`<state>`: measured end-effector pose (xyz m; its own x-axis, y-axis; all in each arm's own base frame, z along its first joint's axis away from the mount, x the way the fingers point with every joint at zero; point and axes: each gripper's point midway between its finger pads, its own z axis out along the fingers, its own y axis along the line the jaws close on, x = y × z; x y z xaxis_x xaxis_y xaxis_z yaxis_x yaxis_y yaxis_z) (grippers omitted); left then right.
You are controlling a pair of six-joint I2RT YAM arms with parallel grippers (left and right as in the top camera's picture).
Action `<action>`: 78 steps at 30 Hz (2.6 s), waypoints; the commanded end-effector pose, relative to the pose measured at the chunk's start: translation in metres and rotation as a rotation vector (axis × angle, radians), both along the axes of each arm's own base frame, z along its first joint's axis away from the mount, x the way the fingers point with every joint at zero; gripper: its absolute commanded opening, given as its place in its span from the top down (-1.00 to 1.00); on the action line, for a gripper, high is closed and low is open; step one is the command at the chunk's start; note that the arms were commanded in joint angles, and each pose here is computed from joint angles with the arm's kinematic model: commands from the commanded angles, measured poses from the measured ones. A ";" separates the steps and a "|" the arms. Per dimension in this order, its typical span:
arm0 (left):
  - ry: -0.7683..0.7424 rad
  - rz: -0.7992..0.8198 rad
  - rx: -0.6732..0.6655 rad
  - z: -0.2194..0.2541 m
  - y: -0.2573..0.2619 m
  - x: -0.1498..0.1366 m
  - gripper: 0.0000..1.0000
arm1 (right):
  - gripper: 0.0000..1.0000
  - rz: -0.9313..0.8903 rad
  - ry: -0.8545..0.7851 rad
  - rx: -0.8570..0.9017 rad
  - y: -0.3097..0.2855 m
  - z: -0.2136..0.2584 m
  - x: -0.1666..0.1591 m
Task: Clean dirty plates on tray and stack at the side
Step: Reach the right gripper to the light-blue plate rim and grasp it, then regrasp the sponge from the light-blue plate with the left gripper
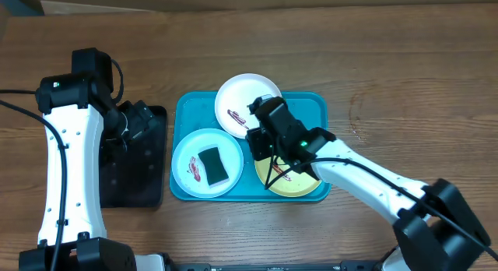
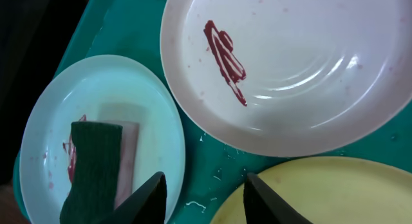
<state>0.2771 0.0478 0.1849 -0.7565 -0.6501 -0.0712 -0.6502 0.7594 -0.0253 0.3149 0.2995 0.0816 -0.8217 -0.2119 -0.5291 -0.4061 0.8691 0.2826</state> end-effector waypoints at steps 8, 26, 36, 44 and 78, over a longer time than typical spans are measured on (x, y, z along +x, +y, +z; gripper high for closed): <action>0.003 -0.008 -0.013 -0.001 -0.002 -0.002 -0.99 | 0.26 0.014 -0.070 -0.059 0.026 -0.019 -0.003; 0.005 -0.032 -0.065 -0.002 -0.012 -0.003 -0.99 | 0.46 0.022 -0.045 -0.092 0.029 -0.047 -0.005; 0.018 -0.035 -0.074 -0.002 -0.013 -0.007 -0.99 | 0.49 0.041 -0.034 -0.083 0.035 -0.050 -0.010; 0.021 -0.048 -0.078 -0.003 -0.014 -0.007 -1.00 | 0.49 0.049 -0.003 -0.109 0.035 -0.073 -0.012; -0.040 -0.259 -0.234 -0.112 -0.131 0.001 -0.32 | 0.93 -0.097 0.058 -0.043 0.031 -0.072 -0.006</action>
